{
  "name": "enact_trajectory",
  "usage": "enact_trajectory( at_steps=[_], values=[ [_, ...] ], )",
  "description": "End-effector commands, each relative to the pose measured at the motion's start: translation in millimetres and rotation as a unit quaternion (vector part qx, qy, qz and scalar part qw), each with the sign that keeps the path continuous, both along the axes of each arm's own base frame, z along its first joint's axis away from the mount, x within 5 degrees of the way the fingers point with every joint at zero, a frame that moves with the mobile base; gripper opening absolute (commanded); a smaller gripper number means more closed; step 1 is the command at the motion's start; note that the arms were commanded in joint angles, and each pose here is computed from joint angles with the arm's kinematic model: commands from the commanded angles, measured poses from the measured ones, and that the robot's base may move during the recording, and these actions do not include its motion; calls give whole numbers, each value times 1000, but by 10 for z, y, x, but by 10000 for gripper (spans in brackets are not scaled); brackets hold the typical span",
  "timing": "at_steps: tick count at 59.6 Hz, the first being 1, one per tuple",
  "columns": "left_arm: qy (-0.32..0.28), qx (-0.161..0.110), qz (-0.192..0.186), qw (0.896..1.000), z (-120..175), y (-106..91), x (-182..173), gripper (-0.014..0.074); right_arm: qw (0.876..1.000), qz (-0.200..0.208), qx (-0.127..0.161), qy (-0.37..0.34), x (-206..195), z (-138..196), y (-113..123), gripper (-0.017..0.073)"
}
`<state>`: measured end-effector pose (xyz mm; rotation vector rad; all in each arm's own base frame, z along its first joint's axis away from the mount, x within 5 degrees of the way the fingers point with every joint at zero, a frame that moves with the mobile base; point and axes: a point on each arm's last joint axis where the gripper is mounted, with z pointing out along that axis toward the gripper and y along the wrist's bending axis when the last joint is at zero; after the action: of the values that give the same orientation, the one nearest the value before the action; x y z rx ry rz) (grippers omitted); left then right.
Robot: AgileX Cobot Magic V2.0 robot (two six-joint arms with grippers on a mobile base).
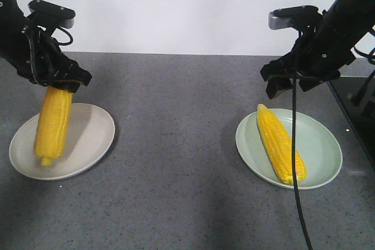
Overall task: Distribute corn equally
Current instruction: 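Lower left cob onto cream plate, right cob onto green plate, then open both grippers and raise them away from the plates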
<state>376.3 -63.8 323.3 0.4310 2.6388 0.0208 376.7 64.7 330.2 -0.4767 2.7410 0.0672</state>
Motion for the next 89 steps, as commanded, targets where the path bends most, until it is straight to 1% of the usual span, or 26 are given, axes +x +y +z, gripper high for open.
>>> enact_trajectory(
  at_steps=[1,7,21,28,35,39,43,48,49,55,59,64,67,69,70,71,75,76,77,79,82,83,84,85,88,89],
  values=[
    [-58,-12,5,998,269,10,-42,460,996,-6,11,-84,-128,420,-55,529],
    [-58,-12,5,998,268,10,-43,482,995,-6,14,-102,-185,519,-64,529],
    [-56,-13,8,998,267,10,-44,482,990,-14,26,-140,-313,728,-80,529],
    [-44,-24,31,998,257,14,-61,481,987,-13,37,-159,-406,849,-81,520],
    [-32,-30,41,998,254,12,-84,478,981,-9,61,-182,-520,994,-64,471],
    [-28,-38,40,998,271,1,-110,462,976,8,77,-204,-596,1099,-40,409],
    [-33,-53,36,997,331,-17,-150,428,969,25,99,-225,-681,1205,-8,326],
    [-45,-76,22,996,447,-48,-230,367,960,49,120,-248,-811,1341,22,185],
    [-47,-81,18,995,474,-54,-249,353,958,54,126,-252,-836,1364,31,143],
    [-65,-117,-9,991,662,-103,-397,251,951,86,133,-267,-1010,1485,46,-16],
    [-75,-143,-32,986,790,-142,-514,177,945,100,137,-279,-1139,1552,45,-13],
    [-96,-166,-66,979,949,-173,-684,78,939,103,143,-295,-1301,1566,30,-7],
    [-109,-180,-88,974,1018,-191,-803,18,932,109,148,-311,-1465,1560,14,-6],
    [-114,-185,-97,971,1027,-194,-871,-9,928,112,147,-323,-1548,1535,4,-6],
    [-117,-186,-102,970,1033,-194,-904,-9,929,113,147,-320,-1578,1470,-1,-6],
    [-121,-190,-105,969,1035,-193,-956,-9,926,113,147,-329,-1661,1469,-14,-6],
    [-149,-197,-118,962,1050,-181,-1110,-8,924,102,151,-336,-1827,1278,-47,-6],
    [-153,-200,-120,960,1034,-177,-1168,-8,921,100,154,-344,-1915,1254,-62,-6],
    [-162,-204,-119,958,1028,-173,-1200,-8,923,94,156,-341,-1944,1152,-70,-5],
    [-174,-212,-120,954,1003,-168,-1278,-8,918,85,157,-353,-2065,1063,-98,-5],
    [-186,-222,-120,950,889,-154,-1417,-8,917,72,157,-360,-2219,838,-140,-5],
    [-192,-225,-121,948,864,-149,-1459,-8,920,67,156,-353,-2253,709,-151,-5],
    [-200,-228,-123,945,822,-141,-1524,-8,917,64,156,-361,-2328,657,-168,-5],
    [-206,-231,-123,943,791,-136,-1567,-8,919,58,154,-357,-2358,533,-180,-5],
    [-233,-234,-125,936,712,-108,-1715,-8,919,49,153,-359,-2482,326,-211,-5],
    [-238,-240,-120,933,651,-98,-1777,-8,920,46,152,-359,-2542,223,-226,-5]
  ],
)
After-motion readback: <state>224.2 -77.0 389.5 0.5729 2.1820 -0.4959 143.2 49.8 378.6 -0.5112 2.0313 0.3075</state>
